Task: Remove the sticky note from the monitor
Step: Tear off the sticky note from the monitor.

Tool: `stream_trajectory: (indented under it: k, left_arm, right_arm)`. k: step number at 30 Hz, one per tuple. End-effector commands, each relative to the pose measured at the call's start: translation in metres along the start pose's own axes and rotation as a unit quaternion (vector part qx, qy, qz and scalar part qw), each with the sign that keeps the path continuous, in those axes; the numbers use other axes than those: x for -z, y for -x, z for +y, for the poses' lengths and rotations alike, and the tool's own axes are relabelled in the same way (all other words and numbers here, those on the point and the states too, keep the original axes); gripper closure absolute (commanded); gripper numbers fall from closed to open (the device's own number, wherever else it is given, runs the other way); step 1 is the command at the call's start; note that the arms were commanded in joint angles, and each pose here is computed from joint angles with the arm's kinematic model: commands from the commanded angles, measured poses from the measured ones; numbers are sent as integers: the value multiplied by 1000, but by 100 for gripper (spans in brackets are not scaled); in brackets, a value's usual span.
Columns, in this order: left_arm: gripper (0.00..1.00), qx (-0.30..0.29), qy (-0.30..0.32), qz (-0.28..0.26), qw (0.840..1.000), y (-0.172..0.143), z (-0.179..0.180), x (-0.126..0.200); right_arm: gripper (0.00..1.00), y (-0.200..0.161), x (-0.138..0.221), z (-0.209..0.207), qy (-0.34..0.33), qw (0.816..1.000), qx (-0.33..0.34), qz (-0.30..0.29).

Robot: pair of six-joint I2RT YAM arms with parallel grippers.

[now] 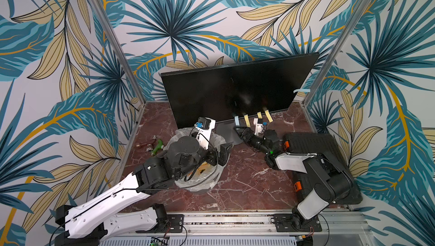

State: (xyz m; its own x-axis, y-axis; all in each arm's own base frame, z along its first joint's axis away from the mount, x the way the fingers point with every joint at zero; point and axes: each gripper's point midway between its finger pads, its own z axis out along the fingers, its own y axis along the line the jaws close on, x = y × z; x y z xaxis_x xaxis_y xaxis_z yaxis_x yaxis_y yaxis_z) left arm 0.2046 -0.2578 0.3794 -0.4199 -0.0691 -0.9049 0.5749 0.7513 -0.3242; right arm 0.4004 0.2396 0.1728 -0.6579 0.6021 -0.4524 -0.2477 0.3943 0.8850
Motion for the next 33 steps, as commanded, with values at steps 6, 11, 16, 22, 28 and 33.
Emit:
stream_trajectory:
  k: [6,11,16,22,28,33]
  left_arm:
    - [0,3,-3,-2,1000,1,1,3]
    - [0,3,-3,0,1000,0,1,3]
    - [0,3,-3,1,1000,-1,1,2]
    - [0,5,-2,2,1000,-2,1,2]
    - [0,8,0,0,1000,-3,3,2]
    - [0,16,9,-3,1000,-6,9,5]
  right_arm:
    - [9,17,-15,16,26,999,11,-17]
    - [17,24,-22,21,31,999,12,-17]
    - [32,24,-25,22,35,999,9,-14]
    - [63,19,-16,19,32,999,5,-11]
    - [100,13,-3,22,25,1000,7,-3]
    - [100,9,12,30,19,1000,15,4]
